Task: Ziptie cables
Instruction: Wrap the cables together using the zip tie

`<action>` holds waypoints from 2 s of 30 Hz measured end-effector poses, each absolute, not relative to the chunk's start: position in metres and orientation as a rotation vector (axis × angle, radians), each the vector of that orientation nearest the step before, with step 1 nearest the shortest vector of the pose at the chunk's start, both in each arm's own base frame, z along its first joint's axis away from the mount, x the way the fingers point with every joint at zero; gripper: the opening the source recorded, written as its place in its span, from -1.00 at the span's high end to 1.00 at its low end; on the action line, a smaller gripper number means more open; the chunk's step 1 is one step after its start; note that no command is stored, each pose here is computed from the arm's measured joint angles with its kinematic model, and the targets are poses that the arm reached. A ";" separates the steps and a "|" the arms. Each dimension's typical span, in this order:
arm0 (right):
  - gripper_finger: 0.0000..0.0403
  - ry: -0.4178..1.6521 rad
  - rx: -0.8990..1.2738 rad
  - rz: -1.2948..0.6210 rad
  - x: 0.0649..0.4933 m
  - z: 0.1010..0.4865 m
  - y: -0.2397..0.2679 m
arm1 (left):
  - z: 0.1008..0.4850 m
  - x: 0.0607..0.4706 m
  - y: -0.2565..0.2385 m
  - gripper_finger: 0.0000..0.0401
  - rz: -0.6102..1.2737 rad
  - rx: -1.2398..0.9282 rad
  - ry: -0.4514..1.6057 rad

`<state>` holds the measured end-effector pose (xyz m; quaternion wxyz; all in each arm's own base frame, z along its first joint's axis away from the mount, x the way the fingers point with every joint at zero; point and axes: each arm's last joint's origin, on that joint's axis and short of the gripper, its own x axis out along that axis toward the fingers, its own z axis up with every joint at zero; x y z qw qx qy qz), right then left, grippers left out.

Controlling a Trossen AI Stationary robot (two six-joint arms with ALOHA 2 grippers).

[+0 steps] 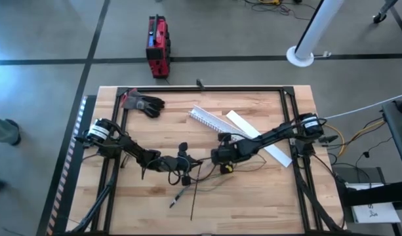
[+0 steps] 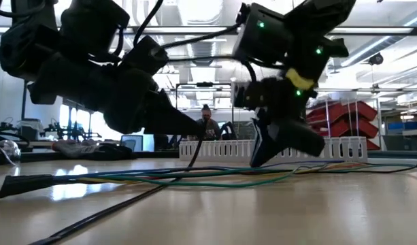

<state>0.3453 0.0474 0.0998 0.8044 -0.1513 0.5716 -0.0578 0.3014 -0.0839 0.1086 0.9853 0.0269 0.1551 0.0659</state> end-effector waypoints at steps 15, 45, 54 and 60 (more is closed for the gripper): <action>1.00 1.212 -0.141 0.153 0.328 0.111 0.126 | 0.104 0.298 -0.080 1.00 0.227 0.044 0.345; 1.00 1.222 -0.148 0.186 0.328 0.123 0.120 | 0.109 0.302 -0.077 1.00 0.298 0.018 0.319; 1.00 1.144 -0.326 0.006 0.331 0.131 0.116 | 0.104 0.300 -0.076 1.00 0.305 0.023 0.374; 1.00 1.235 -0.297 -0.009 0.327 0.108 0.102 | 0.104 0.300 -0.076 1.00 0.302 0.022 0.372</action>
